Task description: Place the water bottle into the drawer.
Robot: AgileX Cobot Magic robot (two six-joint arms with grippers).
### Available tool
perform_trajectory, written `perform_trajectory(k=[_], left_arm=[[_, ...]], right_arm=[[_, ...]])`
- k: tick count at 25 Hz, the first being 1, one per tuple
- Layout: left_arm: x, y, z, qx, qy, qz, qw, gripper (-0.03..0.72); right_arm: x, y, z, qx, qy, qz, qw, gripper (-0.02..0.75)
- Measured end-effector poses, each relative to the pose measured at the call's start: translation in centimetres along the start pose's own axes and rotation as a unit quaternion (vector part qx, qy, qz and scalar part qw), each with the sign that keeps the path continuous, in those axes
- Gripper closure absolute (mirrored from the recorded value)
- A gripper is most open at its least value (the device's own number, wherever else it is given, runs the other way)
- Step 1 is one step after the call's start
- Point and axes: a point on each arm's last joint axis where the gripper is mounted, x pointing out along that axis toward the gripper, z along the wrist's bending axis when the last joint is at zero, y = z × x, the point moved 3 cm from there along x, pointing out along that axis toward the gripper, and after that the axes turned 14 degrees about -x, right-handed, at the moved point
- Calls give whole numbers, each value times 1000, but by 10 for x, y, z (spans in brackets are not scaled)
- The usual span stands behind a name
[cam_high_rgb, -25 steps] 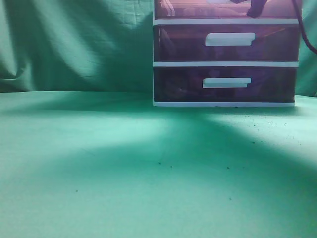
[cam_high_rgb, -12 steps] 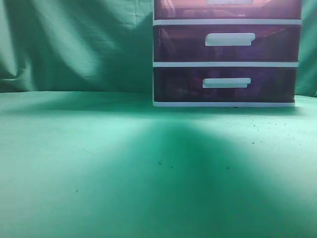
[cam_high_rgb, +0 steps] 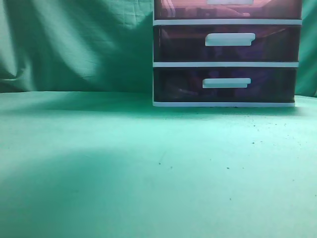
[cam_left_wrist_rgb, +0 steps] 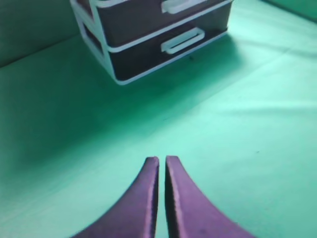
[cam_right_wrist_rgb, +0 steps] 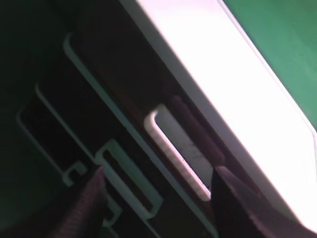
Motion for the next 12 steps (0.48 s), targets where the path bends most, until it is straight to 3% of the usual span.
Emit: perform_trajectory(k=[2,8,10,12], left_arm=[[-10,-3,-1,-15,14,-15,1000,688],[-60,0,-1,-3,58,-42,997,688],[-77,7,1,2,76,-50,996,688],[-88,21,5,-4,92,-54,994,688]], right_arm=[[-26,-14,3,-3,-10,-3,1000,316],[-114,-27,8,83,-77,-10,994,671],[-139,-23,10,130,-117,-13,984,738],[-161,-21,14,164,-156,-21,974,738]])
